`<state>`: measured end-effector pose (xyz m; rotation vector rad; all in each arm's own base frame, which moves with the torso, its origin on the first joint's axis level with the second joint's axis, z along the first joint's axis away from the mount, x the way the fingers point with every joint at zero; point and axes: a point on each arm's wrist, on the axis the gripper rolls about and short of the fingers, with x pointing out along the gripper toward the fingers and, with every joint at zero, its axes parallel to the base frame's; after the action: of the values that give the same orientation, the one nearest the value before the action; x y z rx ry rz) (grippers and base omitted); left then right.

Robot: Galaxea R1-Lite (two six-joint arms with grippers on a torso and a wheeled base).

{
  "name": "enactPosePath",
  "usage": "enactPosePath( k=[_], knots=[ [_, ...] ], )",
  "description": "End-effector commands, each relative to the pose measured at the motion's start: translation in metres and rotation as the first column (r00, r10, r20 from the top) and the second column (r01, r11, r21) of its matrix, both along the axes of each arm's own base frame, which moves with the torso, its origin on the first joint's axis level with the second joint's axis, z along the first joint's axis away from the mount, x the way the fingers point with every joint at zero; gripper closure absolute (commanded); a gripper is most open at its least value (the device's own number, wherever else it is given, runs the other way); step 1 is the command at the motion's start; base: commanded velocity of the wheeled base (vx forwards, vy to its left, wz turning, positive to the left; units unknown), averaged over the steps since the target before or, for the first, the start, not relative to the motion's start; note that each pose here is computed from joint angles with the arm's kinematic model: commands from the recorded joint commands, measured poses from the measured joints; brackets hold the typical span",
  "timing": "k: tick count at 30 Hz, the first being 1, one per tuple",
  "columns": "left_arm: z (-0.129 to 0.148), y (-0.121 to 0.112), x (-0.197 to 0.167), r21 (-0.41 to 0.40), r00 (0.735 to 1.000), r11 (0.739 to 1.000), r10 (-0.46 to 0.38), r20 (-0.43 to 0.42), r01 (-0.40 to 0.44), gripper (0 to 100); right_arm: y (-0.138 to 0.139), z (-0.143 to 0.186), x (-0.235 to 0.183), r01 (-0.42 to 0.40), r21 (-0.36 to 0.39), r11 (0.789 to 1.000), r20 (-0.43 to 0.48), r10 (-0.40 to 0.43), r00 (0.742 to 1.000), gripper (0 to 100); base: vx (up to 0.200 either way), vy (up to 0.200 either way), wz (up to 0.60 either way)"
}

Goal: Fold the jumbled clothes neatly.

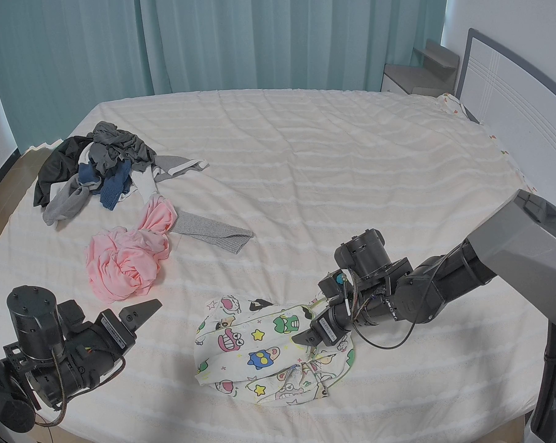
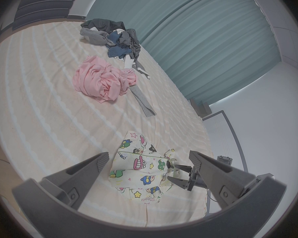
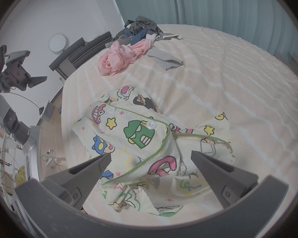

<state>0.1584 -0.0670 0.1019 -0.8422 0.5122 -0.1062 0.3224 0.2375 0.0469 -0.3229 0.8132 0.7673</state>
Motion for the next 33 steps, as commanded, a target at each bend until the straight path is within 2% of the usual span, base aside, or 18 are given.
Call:
enactPosePath(
  k=[1, 3, 4, 8, 20, 21, 24, 27, 30, 33],
  knots=[
    [-0.002, 0.0, 0.001, 0.005, 1.0, 1.0, 0.001, -0.011, -0.001, 0, 0.003, -0.01, 0.003, 0.0, -0.012, 1.0, -0.014, 0.0, 1.0, 0, 0.0, 0.0, 0.0],
    [-0.002, 0.0, 0.001, 0.004, 1.0, 1.0, 0.002, -0.01, -0.002, 0, 0.003, -0.018, 0.009, 0.019, -0.035, 0.999, -0.01, -0.02, 1.0, 0, 0.0, 0.0, 0.0],
    [-0.002, 0.0, 0.001, 0.004, 1.0, 1.0, 0.001, -0.01, -0.001, 0, 0.003, -0.02, 0.01, 0.024, -0.038, 0.999, -0.007, -0.024, 1.0, 100, 0.0, 0.0, 0.0],
    [-0.002, 0.0, 0.001, 0.004, 1.0, 1.0, 0.002, -0.01, -0.002, 0, 0.0, -0.015, 0.008, 0.032, -0.038, 0.999, -0.004, -0.033, 0.999, 100, 0.0, 0.0, 0.0],
    [-0.002, 0.0, 0.001, 0.004, 1.0, 1.0, 0.002, -0.008, -0.002, 0, -0.037, 0.02, -0.015, 0.092, -0.002, 0.996, -0.011, -0.092, 0.996, 100, 0.0, 0.0, 0.0],
    [-0.002, 0.0, 0.001, 0.004, 1.0, 1.0, 0.001, -0.008, -0.001, 0, -0.05, 0.024, -0.011, 0.118, 0.023, 0.993, -0.022, -0.117, 0.993, 100, 0.0, 0.0, 0.0],
    [-0.002, 0.0, 0.0, 0.004, 1.0, 1.0, 0.001, -0.01, -0.001, 0, -0.061, 0.029, -0.004, 0.132, 0.054, 0.99, -0.028, -0.13, 0.991, 100, 0.0, 0.0, 0.0],
    [-0.002, 0.0, 0.001, 0.005, 1.0, 1.0, 0.001, -0.011, -0.001, 0, -0.067, 0.034, 0.002, 0.12, 0.095, 0.988, -0.031, -0.118, 0.993, 100, 0.0, 0.0, 0.0],
    [-0.002, 0.0, 0.0, 0.004, 1.0, 1.0, 0.001, -0.01, -0.001, 0, -0.068, 0.037, 0.005, 0.074, 0.139, 0.988, -0.034, -0.07, 0.997, 100, 0.0, 0.0, 0.0],
    [-0.002, 0.0, 0.0, 0.004, 1.0, 1.0, 0.001, -0.01, -0.001, 0, -0.068, 0.036, 0.004, 0.035, 0.134, 0.99, -0.028, -0.031, 0.999, 100, 0.0, 0.0, 0.0]
  ],
)
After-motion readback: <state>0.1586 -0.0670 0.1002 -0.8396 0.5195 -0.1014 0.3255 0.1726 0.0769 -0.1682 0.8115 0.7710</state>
